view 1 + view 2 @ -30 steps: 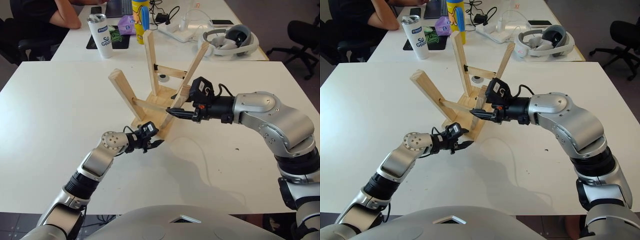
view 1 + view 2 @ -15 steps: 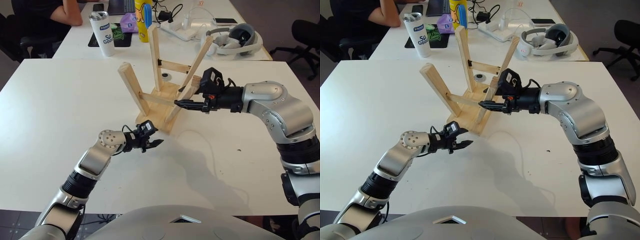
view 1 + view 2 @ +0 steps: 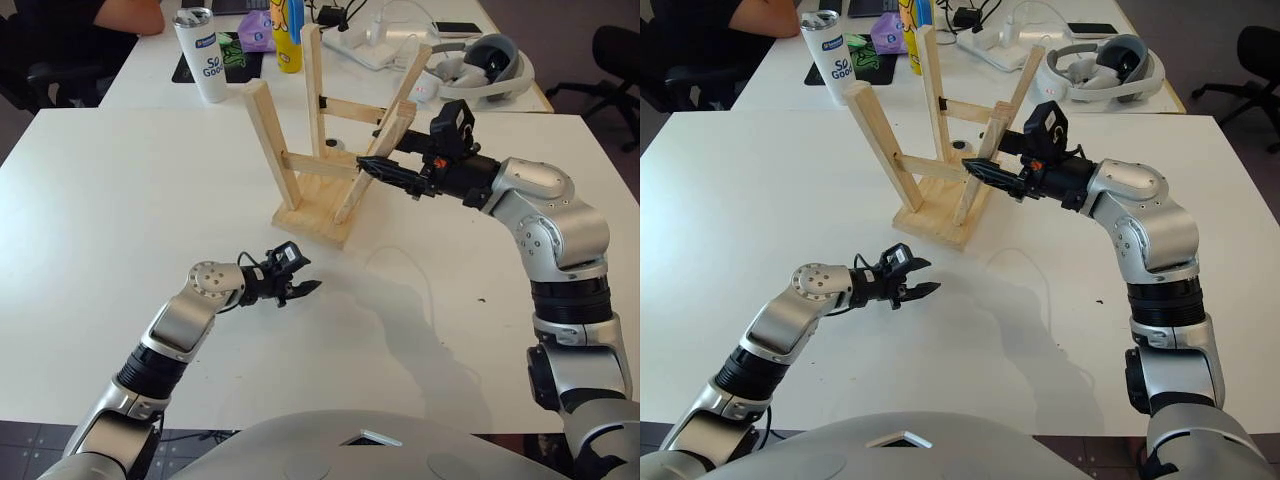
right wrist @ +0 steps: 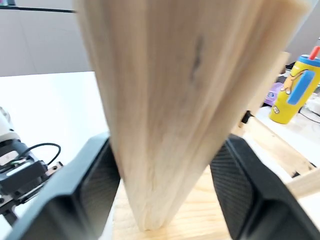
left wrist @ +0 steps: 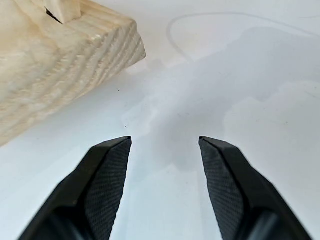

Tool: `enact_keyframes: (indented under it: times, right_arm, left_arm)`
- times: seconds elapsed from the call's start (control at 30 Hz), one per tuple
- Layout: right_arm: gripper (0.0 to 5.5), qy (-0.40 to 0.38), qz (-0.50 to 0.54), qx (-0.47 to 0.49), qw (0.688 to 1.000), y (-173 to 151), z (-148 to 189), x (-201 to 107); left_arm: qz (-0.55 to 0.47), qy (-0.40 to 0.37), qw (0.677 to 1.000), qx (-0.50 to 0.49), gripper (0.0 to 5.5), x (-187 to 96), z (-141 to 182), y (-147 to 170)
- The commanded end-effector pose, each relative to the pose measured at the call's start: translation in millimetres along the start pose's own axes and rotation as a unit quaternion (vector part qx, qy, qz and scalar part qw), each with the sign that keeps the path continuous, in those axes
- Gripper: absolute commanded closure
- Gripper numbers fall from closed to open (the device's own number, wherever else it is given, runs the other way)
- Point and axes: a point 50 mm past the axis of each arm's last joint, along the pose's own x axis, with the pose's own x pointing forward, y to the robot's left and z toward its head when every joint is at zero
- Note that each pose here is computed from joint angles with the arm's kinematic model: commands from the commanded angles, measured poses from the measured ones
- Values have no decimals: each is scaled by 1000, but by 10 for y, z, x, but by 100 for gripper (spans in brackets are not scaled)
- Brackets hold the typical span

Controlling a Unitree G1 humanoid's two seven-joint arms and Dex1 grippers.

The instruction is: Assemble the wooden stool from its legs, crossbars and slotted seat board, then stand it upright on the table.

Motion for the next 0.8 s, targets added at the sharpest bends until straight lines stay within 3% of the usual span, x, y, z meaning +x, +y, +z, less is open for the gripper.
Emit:
enact_keyframes:
  times: [0.03,0.13,0.3,0.5,0.6,0.67,0.8]
  right_arm:
    - [233,39,-4,-25,999,28,-112,-70]
    - [233,48,-21,-30,998,-8,-153,-140]
    - [233,-17,-85,-12,996,-159,-22,-427]
    - [233,-28,-86,-3,996,-137,5,-607]
    - [233,-58,-63,46,995,-52,79,-702]
    - [233,-38,-53,81,995,1,22,-848]
    - [233,88,-6,199,976,319,-460,-1172]
  left_arm:
    - [4,2,1000,9,296,-64,37,65]
    - [3,5,1000,11,296,-83,27,72]
    - [13,9,1000,7,296,-130,-15,94]
    - [36,13,999,0,296,-214,-85,152]
    - [43,12,999,1,296,-229,-93,157]
    - [52,2,999,1,296,-232,-72,176]
    - [46,-31,998,-21,296,-211,-10,100]
